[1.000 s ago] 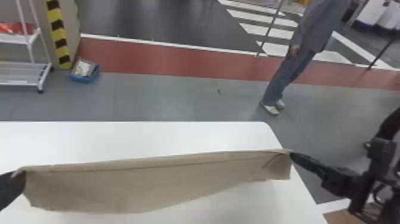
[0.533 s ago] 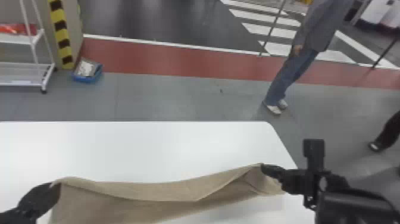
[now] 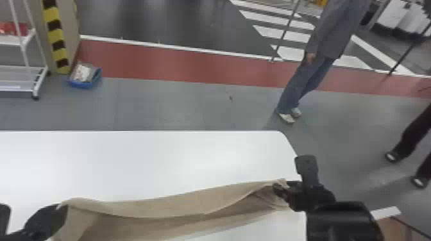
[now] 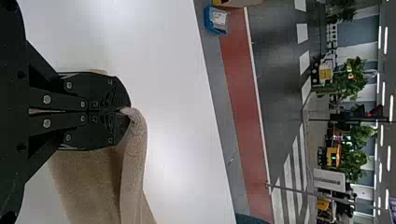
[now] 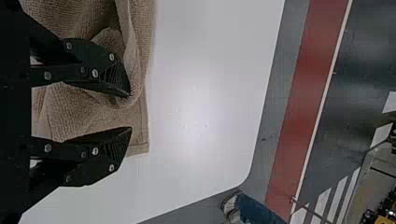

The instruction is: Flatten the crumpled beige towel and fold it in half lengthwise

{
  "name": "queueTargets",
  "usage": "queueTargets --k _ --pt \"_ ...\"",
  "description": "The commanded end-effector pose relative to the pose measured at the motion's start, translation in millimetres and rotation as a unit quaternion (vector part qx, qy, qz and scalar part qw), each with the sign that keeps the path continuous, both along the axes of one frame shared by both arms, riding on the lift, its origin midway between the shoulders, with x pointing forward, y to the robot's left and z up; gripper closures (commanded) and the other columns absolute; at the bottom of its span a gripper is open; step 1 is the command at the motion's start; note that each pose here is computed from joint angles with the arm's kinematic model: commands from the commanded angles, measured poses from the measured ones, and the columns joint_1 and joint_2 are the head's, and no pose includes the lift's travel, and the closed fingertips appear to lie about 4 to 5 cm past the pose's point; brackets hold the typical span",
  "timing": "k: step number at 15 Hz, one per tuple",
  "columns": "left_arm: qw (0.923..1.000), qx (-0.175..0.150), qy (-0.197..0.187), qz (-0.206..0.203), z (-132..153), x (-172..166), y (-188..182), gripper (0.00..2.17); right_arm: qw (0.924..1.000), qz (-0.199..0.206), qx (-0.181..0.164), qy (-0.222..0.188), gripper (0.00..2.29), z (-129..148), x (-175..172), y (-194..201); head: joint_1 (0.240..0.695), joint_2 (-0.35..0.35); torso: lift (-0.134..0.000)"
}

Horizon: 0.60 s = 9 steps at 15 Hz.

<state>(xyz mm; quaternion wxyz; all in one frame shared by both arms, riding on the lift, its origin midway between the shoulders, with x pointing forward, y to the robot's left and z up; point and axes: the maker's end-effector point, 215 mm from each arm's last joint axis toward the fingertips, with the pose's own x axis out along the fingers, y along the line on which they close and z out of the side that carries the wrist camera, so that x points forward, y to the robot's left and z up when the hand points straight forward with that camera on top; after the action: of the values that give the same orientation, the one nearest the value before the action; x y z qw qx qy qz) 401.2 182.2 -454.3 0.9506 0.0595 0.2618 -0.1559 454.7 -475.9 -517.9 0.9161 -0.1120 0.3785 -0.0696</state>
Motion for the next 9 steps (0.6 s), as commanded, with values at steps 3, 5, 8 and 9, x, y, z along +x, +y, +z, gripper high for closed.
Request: queueTargets --k 3,5,8,9 --pt "1.0 -0.001 -0.001 0.001 -1 3 1 1.42 0.9993 0.001 -0.025 -0.027 0.08 28 -27 -3 0.695 -0.35 0.0" --pt "1.0 -0.001 0.0 0.0 -3 4 1 1.42 0.9986 -0.005 -0.04 -0.035 0.08 38 -33 -7 0.695 -0.35 0.0" --pt "1.0 0.0 0.0 0.001 -5 7 2 1.42 0.9989 0.032 0.022 -0.027 0.37 34 -48 31 0.695 -0.35 0.0" --pt "1.0 0.0 0.001 0.001 -7 7 2 1.42 0.9987 0.04 0.028 -0.016 0.54 22 -48 41 0.695 -0.35 0.0"
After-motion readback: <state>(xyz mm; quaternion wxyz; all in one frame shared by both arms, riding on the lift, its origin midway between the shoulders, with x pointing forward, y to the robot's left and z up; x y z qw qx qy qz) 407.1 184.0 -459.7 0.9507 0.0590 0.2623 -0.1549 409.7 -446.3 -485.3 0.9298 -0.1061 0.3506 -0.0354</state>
